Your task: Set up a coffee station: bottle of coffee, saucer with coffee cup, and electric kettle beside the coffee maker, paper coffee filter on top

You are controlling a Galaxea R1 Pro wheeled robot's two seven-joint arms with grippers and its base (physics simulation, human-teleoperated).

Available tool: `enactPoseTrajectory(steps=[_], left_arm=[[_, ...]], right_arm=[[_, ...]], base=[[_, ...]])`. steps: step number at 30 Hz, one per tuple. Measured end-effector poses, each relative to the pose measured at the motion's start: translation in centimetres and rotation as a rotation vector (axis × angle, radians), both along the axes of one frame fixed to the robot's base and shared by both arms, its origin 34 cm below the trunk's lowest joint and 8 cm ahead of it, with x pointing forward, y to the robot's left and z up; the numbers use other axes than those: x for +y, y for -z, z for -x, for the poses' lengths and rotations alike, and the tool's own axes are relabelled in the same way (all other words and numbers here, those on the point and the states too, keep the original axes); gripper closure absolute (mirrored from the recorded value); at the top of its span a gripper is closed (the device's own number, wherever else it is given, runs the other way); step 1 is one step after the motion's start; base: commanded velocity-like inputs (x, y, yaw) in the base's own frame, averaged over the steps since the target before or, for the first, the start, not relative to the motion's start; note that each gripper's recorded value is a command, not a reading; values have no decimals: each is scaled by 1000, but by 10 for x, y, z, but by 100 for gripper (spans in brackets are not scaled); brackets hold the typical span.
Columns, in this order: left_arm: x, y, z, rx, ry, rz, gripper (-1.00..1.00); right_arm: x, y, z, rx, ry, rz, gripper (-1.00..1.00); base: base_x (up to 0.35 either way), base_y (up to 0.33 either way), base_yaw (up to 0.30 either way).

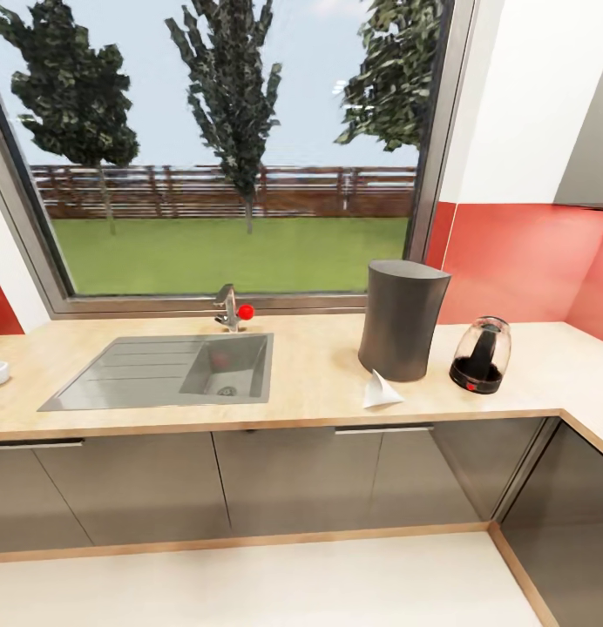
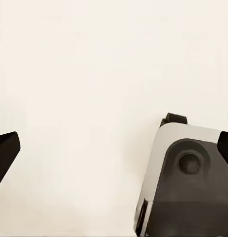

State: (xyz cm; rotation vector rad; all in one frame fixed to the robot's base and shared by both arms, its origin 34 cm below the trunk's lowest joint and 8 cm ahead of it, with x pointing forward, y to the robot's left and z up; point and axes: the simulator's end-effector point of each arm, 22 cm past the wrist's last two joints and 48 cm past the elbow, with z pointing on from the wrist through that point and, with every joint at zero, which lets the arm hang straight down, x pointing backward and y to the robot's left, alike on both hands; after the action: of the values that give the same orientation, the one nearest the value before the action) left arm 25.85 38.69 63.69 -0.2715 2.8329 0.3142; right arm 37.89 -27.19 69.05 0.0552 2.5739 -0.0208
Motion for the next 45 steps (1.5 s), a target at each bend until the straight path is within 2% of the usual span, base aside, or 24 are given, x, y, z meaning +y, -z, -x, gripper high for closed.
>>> enactPoseTrajectory(steps=[1, 2, 3, 4, 5, 9, 15, 19, 23, 27, 31, 36, 39, 45], left_arm=[[-1, 4, 24, 45, -9, 3, -100], [-3, 4, 26, 49, -6, 5, -100], [-3, 5, 27, 51, -6, 6, -100], [-5, 6, 31, 60, -6, 9, -100], [-5, 6, 33, 62, -6, 10, -100], [-5, 6, 34, 65, -7, 9, -100], [-5, 6, 36, 68, -8, 11, -100], [-7, 7, 36, 70, -8, 15, -100], [-9, 7, 39, 80, -9, 19, -100], [-12, 11, 62, 155, -18, 31, -100], [-14, 12, 91, 210, -21, 36, -100], [-14, 12, 112, 237, -21, 33, -100], [-14, 12, 117, 243, -21, 33, -100], [-14, 12, 120, 247, -22, 33, -100]], right_arm=[[-1, -52, -69, -177, 2, 11, -100], [-6, -78, -97, -254, 16, 30, -100], [-8, -89, -108, -282, 28, 41, -100], [-25, -129, -147, -375, 96, 106, -100], [-30, -160, -180, -431, 134, 127, -100], [-27, -203, -237, -458, 164, 133, -100], [-14, -258, -297, -528, 175, 109, -100], [-4, -274, -316, -549, 176, 94, -100], [-3, -283, -328, -557, 187, 98, -100], [-6, -288, -332, -559, 212, 120, -100], [10, -285, -332, -550, 189, 112, -100], [20, -284, -332, -547, 182, 100, -100], [28, -284, -332, -546, 179, 87, -100], [30, -284, -332, -546, 179, 84, -100]], base=[[0, 0, 0], [0, 0, 0], [0, 0, 0], [0, 0, 0], [0, 0, 0], [0, 0, 0], [0, 0, 0], [0, 0, 0], [3, 0, 0], [162, 0, 0], [283, 72, 0], [156, 59, 0], [160, 12, 0], [294, 2, 0]])
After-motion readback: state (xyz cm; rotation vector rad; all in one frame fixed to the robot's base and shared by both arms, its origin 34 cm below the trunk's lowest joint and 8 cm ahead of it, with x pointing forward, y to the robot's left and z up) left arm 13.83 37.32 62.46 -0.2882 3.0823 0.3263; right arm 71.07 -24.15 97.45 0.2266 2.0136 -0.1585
